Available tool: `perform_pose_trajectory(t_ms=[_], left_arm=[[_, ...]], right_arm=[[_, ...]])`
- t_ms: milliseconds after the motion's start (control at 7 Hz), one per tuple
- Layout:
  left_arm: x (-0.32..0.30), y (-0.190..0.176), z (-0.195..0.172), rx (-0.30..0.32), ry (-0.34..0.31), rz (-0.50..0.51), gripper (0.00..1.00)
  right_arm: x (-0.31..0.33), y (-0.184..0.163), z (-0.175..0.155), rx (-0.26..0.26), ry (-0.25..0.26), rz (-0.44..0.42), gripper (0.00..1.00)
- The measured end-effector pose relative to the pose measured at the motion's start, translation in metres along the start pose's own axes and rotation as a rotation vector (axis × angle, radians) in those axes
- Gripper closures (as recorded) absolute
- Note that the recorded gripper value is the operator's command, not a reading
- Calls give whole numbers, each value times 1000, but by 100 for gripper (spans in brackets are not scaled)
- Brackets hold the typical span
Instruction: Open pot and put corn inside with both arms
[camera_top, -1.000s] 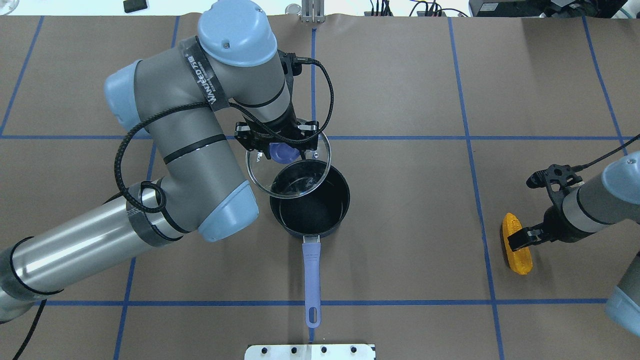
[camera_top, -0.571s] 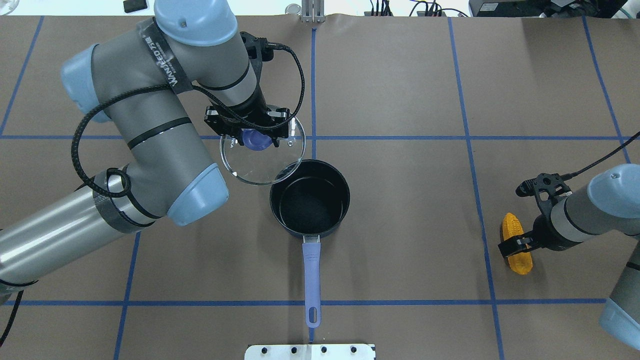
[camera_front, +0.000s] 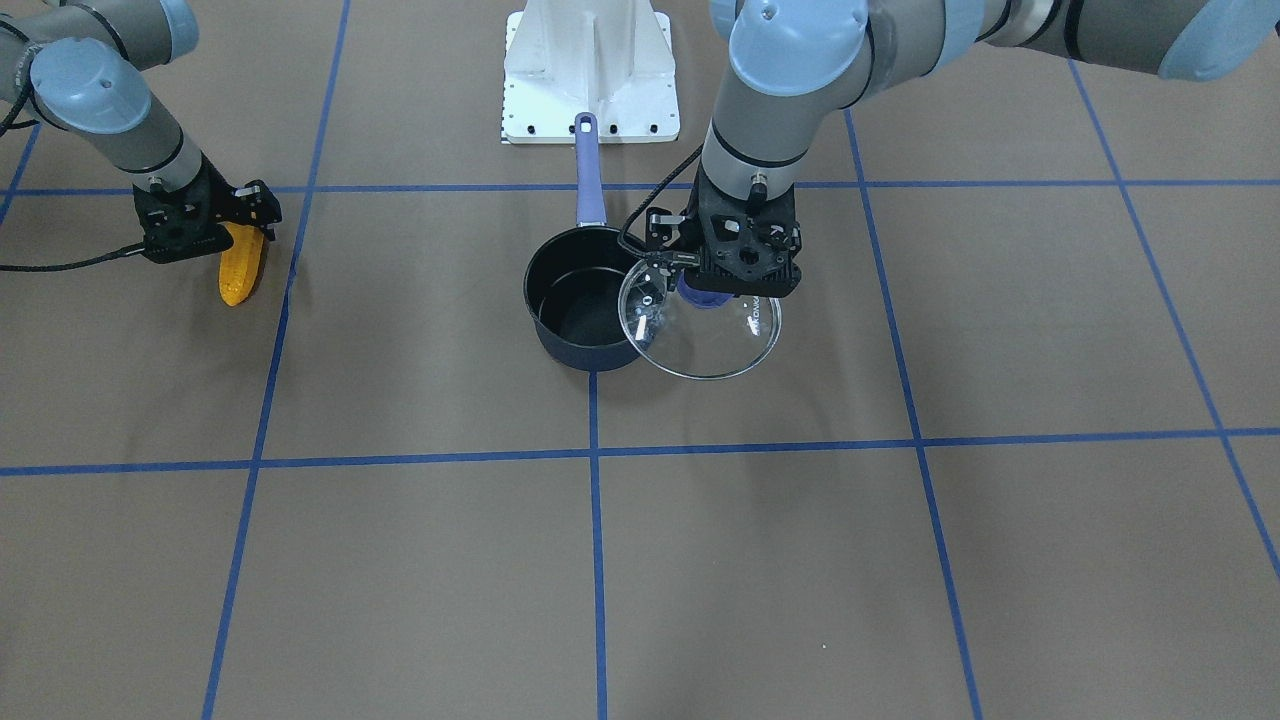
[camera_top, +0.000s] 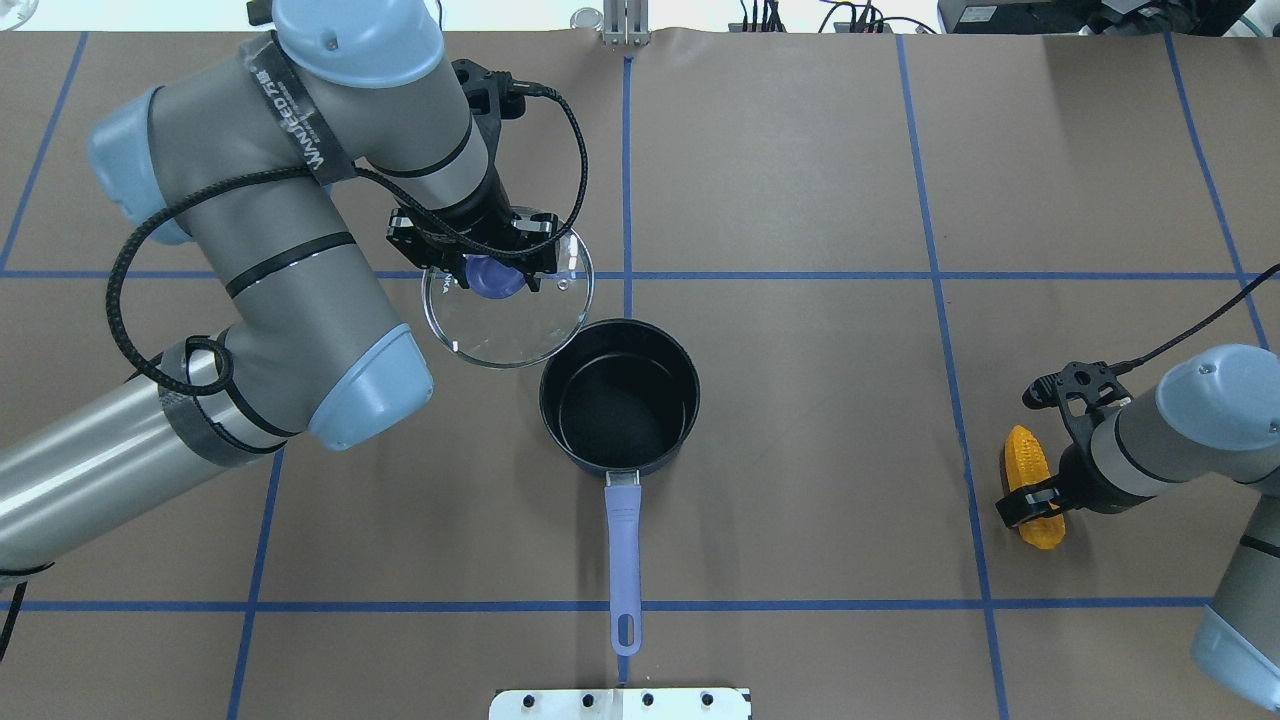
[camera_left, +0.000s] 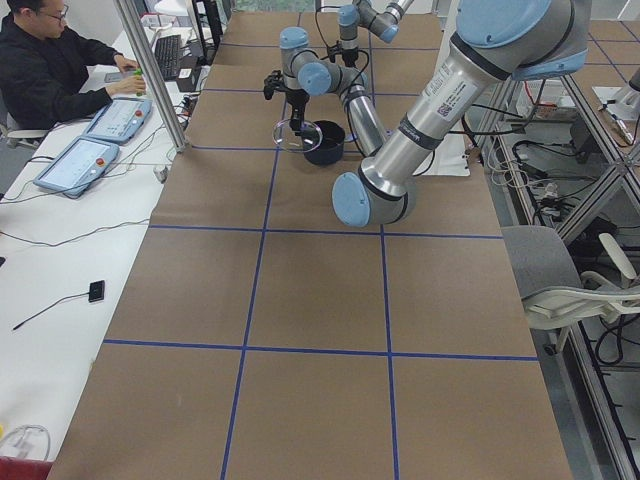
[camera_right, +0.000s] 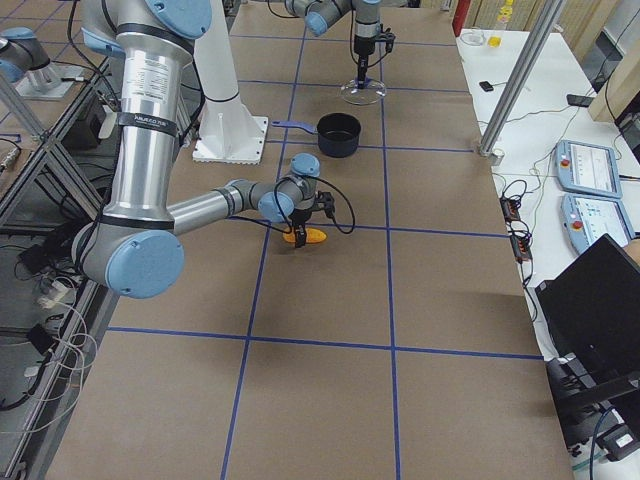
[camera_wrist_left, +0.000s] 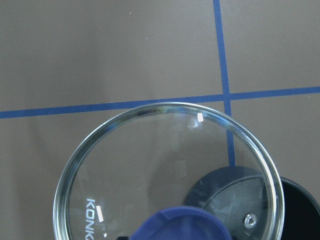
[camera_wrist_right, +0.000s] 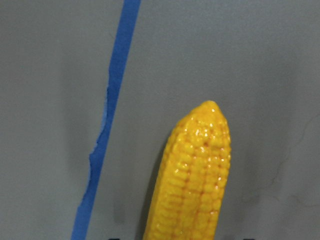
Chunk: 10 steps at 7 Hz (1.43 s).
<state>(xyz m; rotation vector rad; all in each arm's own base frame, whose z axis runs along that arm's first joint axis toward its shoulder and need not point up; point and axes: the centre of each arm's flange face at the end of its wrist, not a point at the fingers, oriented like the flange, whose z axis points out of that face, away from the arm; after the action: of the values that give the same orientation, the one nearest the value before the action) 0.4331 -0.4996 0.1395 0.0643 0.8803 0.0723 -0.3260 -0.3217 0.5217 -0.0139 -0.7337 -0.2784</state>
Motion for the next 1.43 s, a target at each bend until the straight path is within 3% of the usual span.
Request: perform_pose_trajectory(t_ms=[143,714,1143,1429], left_arm=[[-3,1,-1,1,0,0,55],[-27,-3,-11,4,-12,26,55],[-88,4,-2,-7,-52,107,54],[-128,4,11,-17,-78,136,54]], right_arm=[[-1,1,1,-1,3,-4,59],[-13,-7,-19,24,-35,-14,61],[-57,-50,-77,81,-148,-10,61],[-126,-89,-129,65,-144,13,60]])
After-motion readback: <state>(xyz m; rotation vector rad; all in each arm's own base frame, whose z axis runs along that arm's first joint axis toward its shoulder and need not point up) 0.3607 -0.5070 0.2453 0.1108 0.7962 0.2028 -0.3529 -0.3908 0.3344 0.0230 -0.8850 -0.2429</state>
